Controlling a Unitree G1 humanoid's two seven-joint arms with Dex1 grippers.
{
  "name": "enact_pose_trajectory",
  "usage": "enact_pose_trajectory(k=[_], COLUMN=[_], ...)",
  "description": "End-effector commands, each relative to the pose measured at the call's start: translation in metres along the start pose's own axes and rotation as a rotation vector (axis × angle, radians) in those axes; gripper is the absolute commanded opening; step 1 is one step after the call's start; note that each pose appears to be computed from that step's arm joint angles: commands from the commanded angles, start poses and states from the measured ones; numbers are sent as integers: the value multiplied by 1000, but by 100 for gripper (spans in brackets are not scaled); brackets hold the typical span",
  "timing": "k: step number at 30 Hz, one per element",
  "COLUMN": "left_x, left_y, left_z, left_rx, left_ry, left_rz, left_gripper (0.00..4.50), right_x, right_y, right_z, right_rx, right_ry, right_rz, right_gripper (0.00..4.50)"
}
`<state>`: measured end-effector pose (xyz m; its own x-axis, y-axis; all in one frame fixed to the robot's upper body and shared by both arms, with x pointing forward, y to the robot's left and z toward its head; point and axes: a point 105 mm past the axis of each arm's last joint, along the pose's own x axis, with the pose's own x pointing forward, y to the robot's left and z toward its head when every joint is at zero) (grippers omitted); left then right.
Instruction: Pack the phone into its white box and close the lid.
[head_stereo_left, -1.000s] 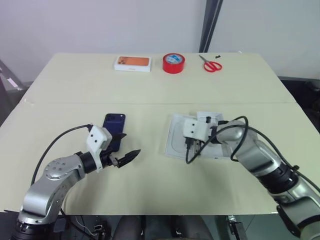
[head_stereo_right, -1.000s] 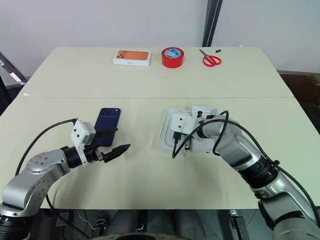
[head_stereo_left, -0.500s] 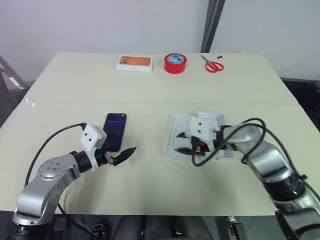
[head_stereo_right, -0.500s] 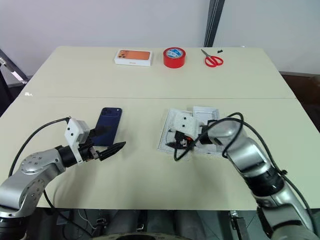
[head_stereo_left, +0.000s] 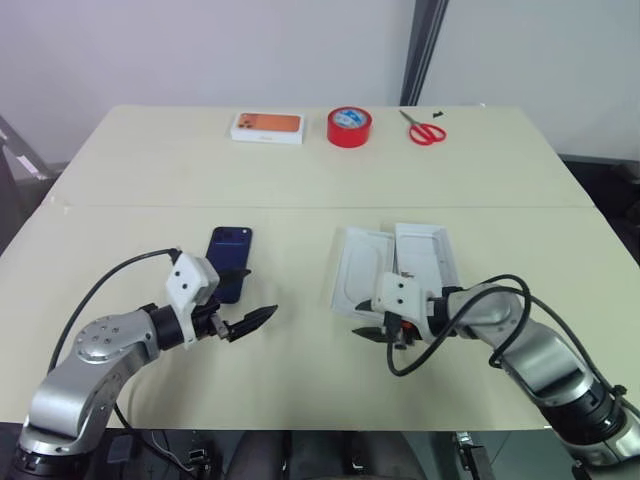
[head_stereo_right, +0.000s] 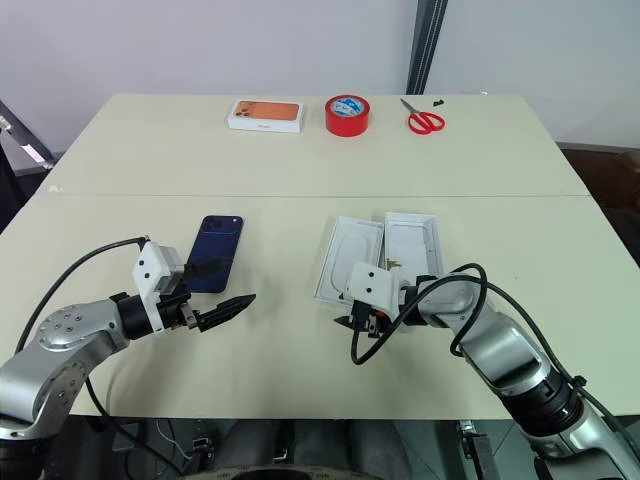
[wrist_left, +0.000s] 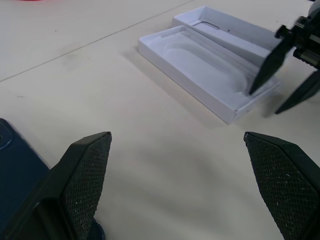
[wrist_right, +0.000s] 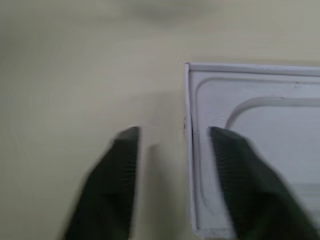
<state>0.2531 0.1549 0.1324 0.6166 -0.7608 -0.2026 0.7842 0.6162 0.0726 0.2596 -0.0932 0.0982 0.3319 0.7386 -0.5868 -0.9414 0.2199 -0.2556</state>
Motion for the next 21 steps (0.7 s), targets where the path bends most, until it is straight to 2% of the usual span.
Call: enact_pose_trajectory(k=[1, 4, 8, 11, 21], left_x=[-2, -3, -8, -14, -31], left_y=[0, 0, 7, 18, 40], left_z=[7, 7, 9, 11, 11], left_rx=[25, 24, 21, 13, 13], left_ry=[-11, -7, -15, -25, -22], left_rz=[0, 4, 45, 94, 214], left_gripper=[449, 449, 449, 449, 449], right_x=[0, 1, 4, 13, 38], right_y=[-1, -2, 1, 2, -6], right_z=[6, 5, 16, 21, 39], right_rx=[-59, -72, -129, -203, -274], right_ry=[-16, -18, -86, -114, -190], right_rz=[-17, -14, 14, 61, 151], right_gripper=[2, 2, 2, 2, 2])
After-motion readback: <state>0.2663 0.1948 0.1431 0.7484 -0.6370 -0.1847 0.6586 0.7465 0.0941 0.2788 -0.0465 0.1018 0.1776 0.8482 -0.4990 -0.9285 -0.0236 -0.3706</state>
